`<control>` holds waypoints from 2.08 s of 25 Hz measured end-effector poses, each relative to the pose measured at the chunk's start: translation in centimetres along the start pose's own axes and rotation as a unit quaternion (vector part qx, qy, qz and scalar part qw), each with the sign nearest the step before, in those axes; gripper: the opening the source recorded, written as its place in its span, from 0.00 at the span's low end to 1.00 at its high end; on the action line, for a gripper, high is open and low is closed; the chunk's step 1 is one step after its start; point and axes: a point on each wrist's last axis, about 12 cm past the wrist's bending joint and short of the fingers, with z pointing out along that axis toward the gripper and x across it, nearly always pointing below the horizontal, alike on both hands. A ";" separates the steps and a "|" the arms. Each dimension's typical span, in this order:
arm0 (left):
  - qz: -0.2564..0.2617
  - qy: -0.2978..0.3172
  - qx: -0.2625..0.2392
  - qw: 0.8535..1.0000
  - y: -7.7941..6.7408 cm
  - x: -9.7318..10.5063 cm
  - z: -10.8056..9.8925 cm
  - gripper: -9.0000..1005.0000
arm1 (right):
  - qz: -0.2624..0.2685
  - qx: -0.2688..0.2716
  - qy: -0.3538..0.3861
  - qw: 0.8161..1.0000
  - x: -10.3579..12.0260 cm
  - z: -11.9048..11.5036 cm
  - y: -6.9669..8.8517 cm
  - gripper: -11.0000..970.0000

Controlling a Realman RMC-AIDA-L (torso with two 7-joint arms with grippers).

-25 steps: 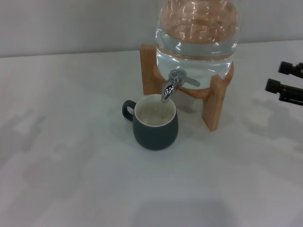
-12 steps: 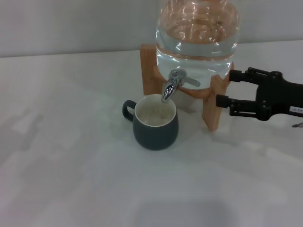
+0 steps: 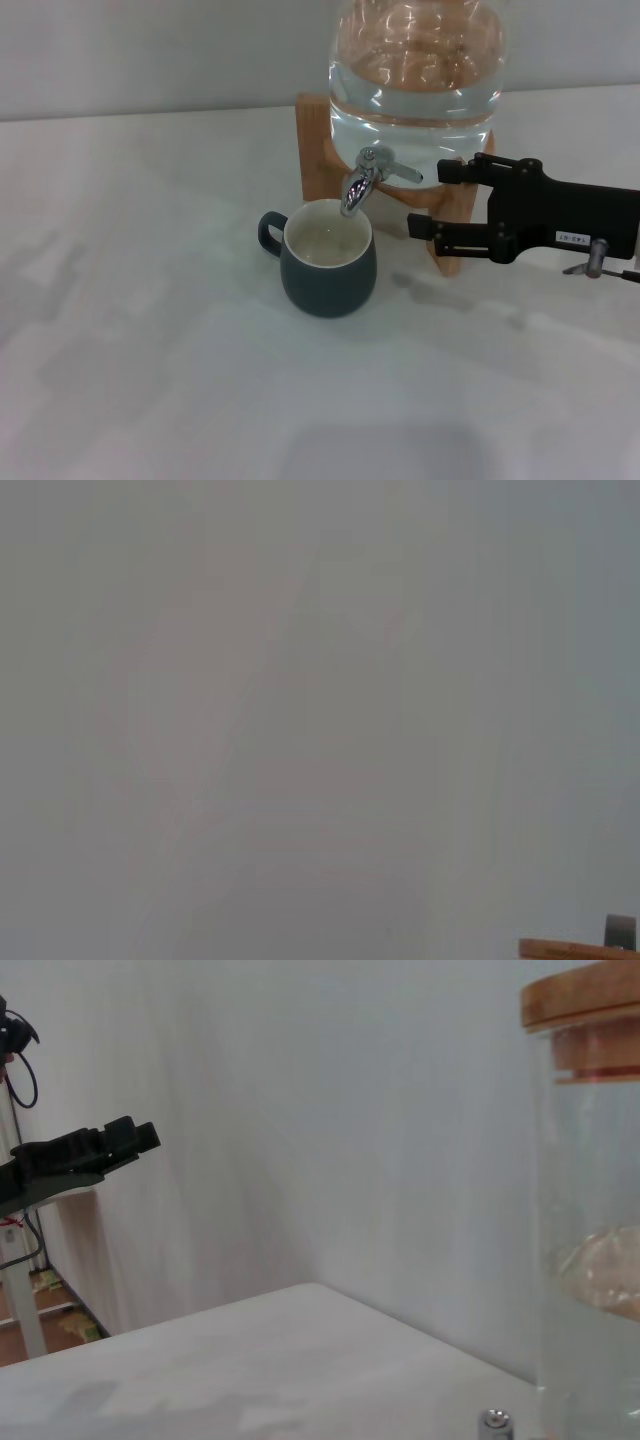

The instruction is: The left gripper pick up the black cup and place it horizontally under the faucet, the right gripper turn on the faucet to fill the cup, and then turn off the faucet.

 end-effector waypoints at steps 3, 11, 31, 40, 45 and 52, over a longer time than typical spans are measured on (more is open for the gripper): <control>0.000 0.001 -0.002 1.000 0.0 0.0 -0.2 0.41 | -0.002 -0.004 0.002 1.000 -0.1 0.3 0.2 0.87; 0.000 0.001 -0.004 1.000 -0.1 0.0 -0.5 0.41 | -0.002 -0.016 0.000 1.000 -0.2 1.0 0.7 0.87; -0.004 0.001 -0.003 1.000 -0.3 0.1 -0.9 0.41 | -0.022 -0.050 -0.004 0.999 -0.9 0.4 1.9 0.87; -0.002 -0.002 -0.008 1.000 -0.1 0.0 -0.9 0.41 | -0.011 -0.073 -0.017 0.997 -0.7 -1.1 2.5 0.87; -0.003 -0.002 -0.009 1.000 0.0 -0.1 -0.8 0.41 | -0.013 -0.097 -0.016 0.995 -0.8 -0.5 3.2 0.87; -0.001 -0.011 -0.005 1.000 0.1 -0.8 -0.9 0.41 | -0.017 -0.118 -0.008 0.993 -0.7 1.3 3.8 0.87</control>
